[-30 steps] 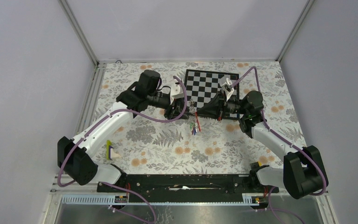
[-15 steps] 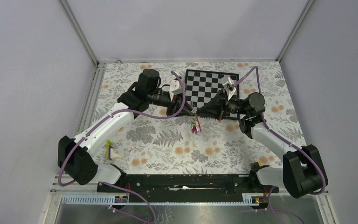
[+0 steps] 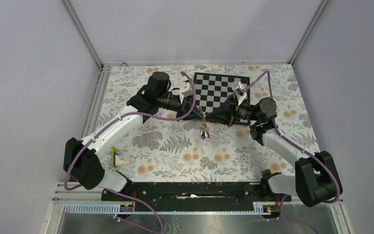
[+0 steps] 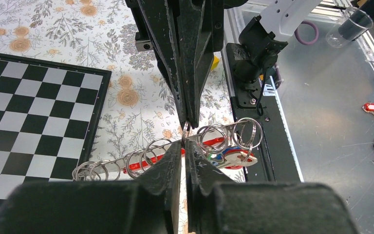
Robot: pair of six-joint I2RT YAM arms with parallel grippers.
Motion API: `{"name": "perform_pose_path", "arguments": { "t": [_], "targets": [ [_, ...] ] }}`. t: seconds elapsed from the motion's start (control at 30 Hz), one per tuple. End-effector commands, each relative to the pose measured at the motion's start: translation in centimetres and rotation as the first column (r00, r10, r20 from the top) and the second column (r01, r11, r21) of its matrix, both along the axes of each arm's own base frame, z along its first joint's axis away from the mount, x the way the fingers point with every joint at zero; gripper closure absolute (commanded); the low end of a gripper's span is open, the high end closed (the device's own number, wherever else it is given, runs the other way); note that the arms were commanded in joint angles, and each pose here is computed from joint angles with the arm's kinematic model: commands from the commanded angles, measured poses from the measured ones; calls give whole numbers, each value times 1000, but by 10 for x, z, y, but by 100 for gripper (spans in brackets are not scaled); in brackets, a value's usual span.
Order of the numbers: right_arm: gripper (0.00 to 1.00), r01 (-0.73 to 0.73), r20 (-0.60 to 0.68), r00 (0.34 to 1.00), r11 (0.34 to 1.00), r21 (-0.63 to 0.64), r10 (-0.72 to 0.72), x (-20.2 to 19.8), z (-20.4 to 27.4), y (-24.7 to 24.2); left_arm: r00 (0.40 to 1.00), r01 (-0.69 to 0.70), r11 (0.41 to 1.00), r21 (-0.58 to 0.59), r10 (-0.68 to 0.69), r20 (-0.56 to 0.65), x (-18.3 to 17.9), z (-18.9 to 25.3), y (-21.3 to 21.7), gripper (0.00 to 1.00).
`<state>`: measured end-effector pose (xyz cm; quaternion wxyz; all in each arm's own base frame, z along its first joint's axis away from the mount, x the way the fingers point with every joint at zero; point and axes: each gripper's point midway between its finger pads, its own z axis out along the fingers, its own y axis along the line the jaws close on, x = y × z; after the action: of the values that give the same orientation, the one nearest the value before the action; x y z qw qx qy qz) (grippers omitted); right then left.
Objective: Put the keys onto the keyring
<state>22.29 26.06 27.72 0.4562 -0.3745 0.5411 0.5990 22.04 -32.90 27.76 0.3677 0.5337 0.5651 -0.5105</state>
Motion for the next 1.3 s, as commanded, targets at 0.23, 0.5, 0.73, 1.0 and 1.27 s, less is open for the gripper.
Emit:
{"name": "perform_pose_path", "arguments": {
  "t": [0.23,0.5,0.73,1.0,1.27],
  "targets": [
    [84,56,91,995,998,-39,-52,11,-1,-3,997,-63,997,51,61,42,10,5,-9,100],
    [39,119,161,983,976,-180,-90,26,-4,-10,992,-115,953,281,97,77,16,-22,4,100],
    [33,99,195,979,968,-231,-53,20,-5,-13,987,-122,945,302,85,134,7,-25,3,100],
    [40,86,196,980,963,-256,-35,18,-16,-15,971,-160,913,374,77,227,2,-25,-5,100],
    [46,46,177,984,965,-259,0,13,-33,-13,962,-186,905,382,89,257,0,-17,-18,100]
  ]
}}
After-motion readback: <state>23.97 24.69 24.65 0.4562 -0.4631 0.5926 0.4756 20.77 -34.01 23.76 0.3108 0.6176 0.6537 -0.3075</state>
